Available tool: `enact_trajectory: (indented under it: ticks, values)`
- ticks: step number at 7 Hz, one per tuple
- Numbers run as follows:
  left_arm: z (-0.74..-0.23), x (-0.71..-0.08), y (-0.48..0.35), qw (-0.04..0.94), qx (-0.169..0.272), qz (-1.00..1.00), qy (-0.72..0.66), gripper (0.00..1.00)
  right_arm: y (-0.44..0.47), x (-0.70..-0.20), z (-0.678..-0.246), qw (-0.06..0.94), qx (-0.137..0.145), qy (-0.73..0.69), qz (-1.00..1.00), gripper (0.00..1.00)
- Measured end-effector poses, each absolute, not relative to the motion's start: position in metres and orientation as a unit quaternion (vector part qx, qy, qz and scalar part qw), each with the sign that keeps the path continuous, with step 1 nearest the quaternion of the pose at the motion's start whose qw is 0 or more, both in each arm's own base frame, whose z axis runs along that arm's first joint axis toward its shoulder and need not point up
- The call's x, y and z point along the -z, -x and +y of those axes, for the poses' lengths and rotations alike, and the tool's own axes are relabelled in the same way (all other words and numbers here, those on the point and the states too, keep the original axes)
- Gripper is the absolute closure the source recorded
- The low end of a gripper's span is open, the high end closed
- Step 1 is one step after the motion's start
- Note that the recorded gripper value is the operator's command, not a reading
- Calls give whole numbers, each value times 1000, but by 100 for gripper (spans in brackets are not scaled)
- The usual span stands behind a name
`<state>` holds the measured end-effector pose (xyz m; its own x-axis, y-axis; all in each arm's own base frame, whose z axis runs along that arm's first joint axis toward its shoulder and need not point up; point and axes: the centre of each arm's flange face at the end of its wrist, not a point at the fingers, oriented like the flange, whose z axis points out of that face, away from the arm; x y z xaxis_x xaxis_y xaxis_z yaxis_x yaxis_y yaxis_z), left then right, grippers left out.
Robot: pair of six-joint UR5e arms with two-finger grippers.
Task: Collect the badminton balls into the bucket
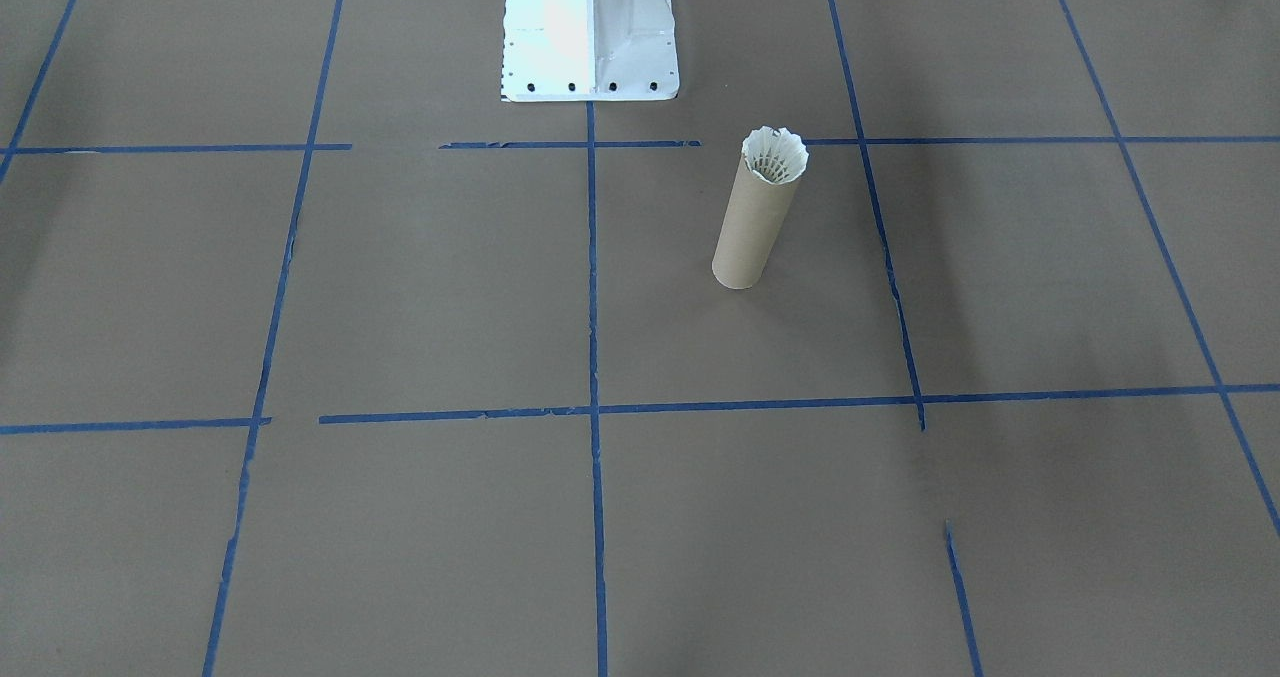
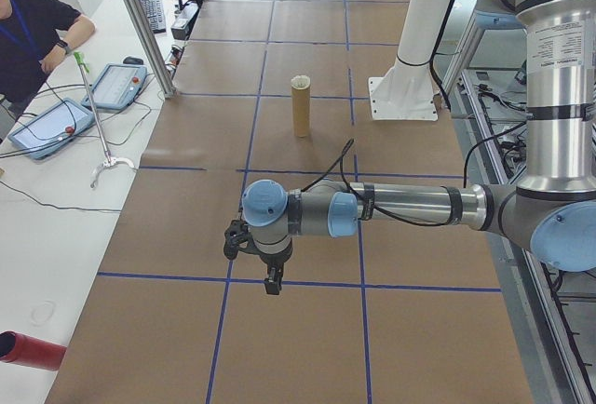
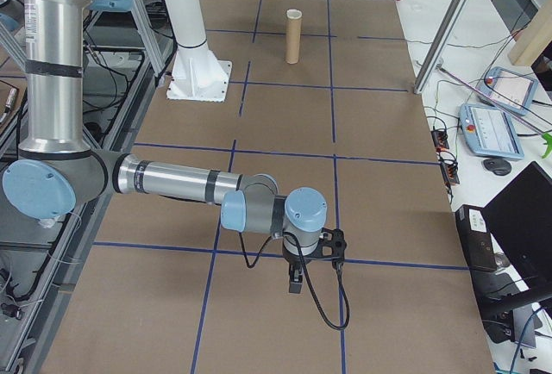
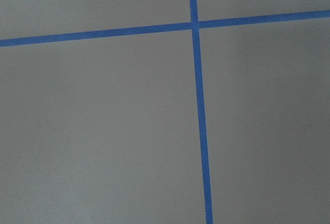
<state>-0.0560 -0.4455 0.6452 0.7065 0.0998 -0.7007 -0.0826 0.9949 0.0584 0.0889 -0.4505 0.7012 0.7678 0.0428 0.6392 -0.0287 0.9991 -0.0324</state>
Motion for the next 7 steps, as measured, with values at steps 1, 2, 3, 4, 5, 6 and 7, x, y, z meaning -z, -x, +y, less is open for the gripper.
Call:
enact_trajectory:
  ticks: [1, 2, 3, 4, 5, 6, 7]
  values:
    - [-447, -640, 56, 923, -52, 380, -16, 0, -89, -701, -451, 940, -19, 10, -340, 0]
    - [-448, -637, 56, 923, -54, 380, -20, 0, -89, -701, -451, 940, -19, 10, -340, 0]
    - [-448, -634, 56, 923, -55, 380, -22, 0, -89, -701, -451, 940, -19, 10, -340, 0]
    - [-448, -633, 56, 923, -55, 380, -23, 0, -89, -701, -450, 940, -19, 10, -340, 0]
    - [-448, -632, 56, 923, -56, 380, -24, 0, -89, -701, -450, 940, -19, 11, -340, 0]
    - [-449, -632, 56, 923, -56, 380, -25, 0, -89, -701, -450, 940, -19, 10, -340, 0]
    - [-449, -631, 56, 923, -56, 380, -25, 0, -89, -701, -450, 940, -19, 11, -340, 0]
